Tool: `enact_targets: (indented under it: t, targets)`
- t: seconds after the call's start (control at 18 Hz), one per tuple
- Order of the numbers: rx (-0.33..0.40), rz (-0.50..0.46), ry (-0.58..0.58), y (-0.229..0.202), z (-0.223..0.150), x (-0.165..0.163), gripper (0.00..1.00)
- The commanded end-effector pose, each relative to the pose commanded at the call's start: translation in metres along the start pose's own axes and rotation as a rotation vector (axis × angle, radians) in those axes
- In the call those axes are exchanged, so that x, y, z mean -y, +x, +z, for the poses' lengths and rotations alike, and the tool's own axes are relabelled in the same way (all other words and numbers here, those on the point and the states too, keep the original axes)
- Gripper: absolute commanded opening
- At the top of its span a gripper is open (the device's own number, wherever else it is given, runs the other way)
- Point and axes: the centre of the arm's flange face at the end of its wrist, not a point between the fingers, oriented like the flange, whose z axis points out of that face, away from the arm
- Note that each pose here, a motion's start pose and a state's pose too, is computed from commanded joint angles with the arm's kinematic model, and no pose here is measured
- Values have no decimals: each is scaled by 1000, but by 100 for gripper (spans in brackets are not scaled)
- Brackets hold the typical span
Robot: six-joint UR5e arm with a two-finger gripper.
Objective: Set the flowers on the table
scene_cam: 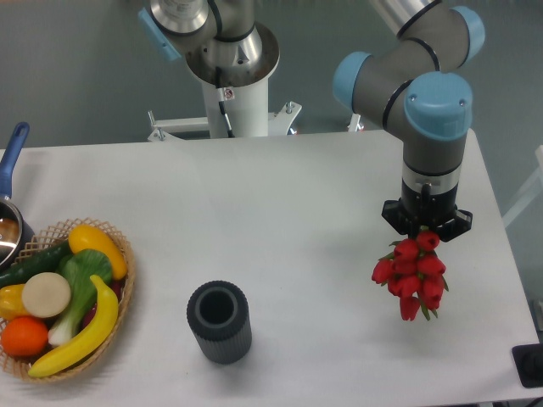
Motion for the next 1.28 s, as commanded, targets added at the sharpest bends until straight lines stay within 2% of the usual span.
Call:
enact_targets:
  t: [0.39, 0.61, 0.72, 0.83, 0.94, 1.0, 1.11, 1.22, 1.28]
  targets:
    - [-29, 7, -15, 10, 10, 0, 13]
    - [-77, 40, -35, 46, 27, 6, 13]
    - [-86, 42, -39, 59, 30, 13, 15]
    - [-104, 46, -51, 69, 37, 11, 22]
    - [-119, 54, -60, 77, 44, 11, 34]
    - [-125, 54, -64, 79, 47, 9, 46]
    - [-133, 57, -68, 85, 53, 8, 62]
    - [-136, 57, -66, 87, 55, 7, 95]
    - [-139, 57, -66, 87, 56, 7, 100]
